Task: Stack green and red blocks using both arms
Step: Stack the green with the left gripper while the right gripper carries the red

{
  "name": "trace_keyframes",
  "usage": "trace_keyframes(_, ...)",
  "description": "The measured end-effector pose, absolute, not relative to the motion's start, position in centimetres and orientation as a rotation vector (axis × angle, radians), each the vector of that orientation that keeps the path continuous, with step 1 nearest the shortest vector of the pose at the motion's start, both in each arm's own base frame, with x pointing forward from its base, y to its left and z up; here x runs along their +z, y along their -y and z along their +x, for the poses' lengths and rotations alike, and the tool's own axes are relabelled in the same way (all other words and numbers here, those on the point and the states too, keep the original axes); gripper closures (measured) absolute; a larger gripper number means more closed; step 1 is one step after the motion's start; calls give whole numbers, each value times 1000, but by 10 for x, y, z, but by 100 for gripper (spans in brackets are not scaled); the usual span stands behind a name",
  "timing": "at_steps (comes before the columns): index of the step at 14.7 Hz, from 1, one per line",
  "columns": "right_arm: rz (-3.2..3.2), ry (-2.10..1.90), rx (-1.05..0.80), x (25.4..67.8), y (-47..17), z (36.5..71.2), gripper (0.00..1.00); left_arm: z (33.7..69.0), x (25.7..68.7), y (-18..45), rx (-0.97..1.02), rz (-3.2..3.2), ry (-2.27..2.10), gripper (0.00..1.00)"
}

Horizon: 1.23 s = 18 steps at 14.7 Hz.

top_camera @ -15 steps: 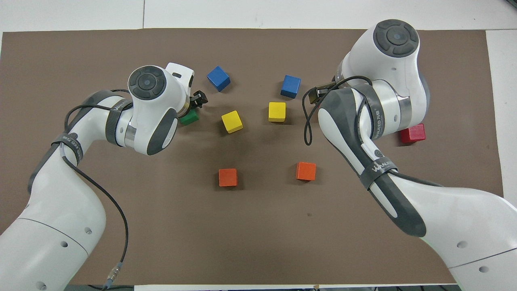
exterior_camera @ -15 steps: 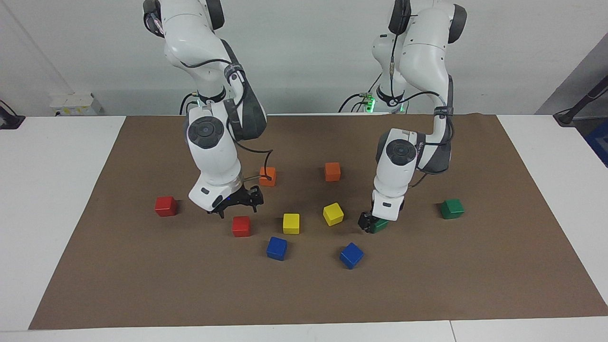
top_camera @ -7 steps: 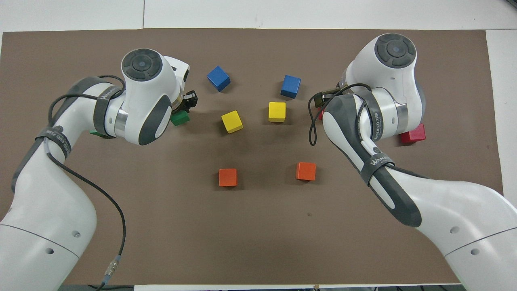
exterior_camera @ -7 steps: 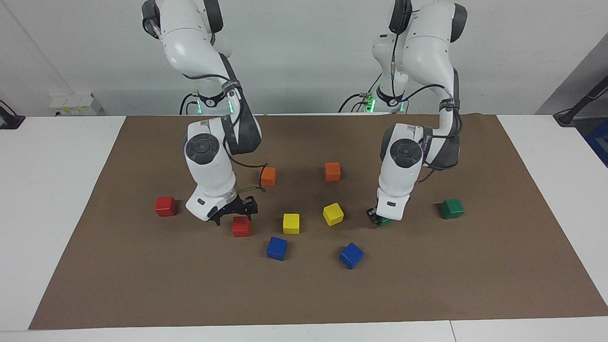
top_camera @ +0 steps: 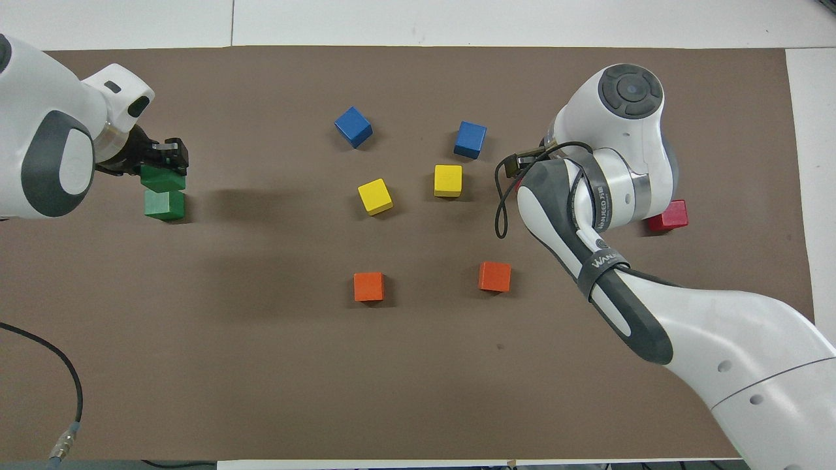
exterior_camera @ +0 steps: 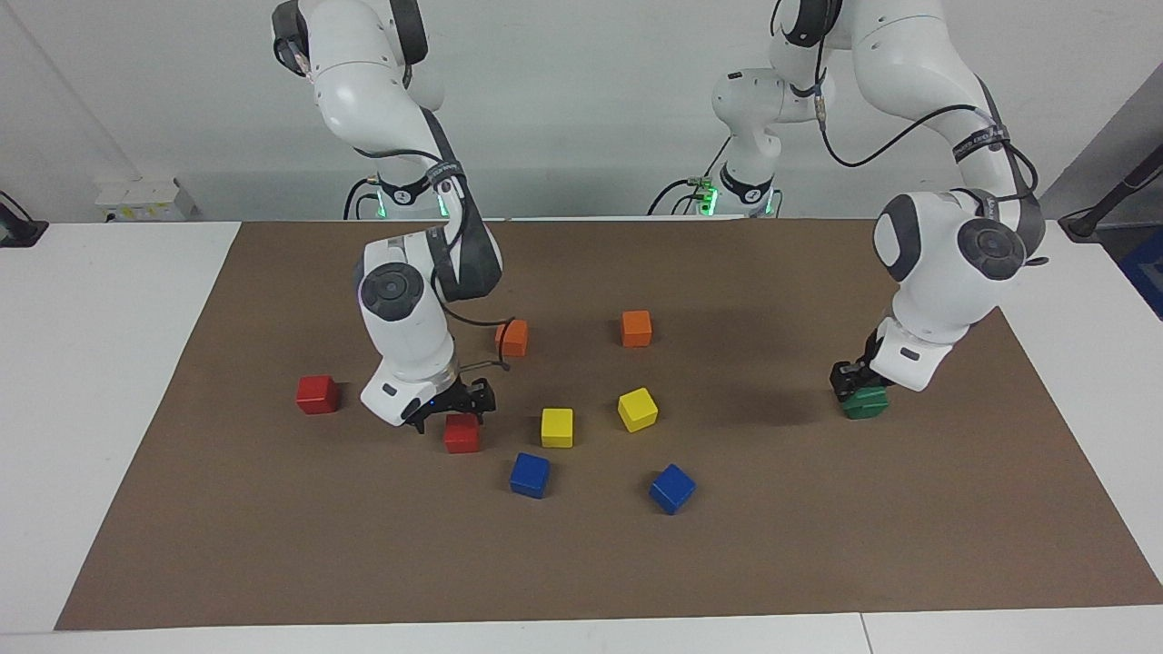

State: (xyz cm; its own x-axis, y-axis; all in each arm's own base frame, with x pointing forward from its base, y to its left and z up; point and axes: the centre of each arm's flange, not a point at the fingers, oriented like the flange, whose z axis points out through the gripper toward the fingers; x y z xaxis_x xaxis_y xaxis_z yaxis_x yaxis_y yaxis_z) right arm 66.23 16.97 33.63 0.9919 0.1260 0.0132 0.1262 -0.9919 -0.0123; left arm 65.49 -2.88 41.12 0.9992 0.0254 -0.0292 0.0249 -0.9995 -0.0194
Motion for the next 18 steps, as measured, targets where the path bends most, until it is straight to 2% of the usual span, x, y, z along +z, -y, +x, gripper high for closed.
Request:
trace_keyframes(9,-3120,179,-35,319,-176,659,0,645,377,-13,90,-3122,-204,44)
trace_keyframes(18,-3120,178,-43,304,-175,655,0,641,368,-33,78,-3141,-96,44)
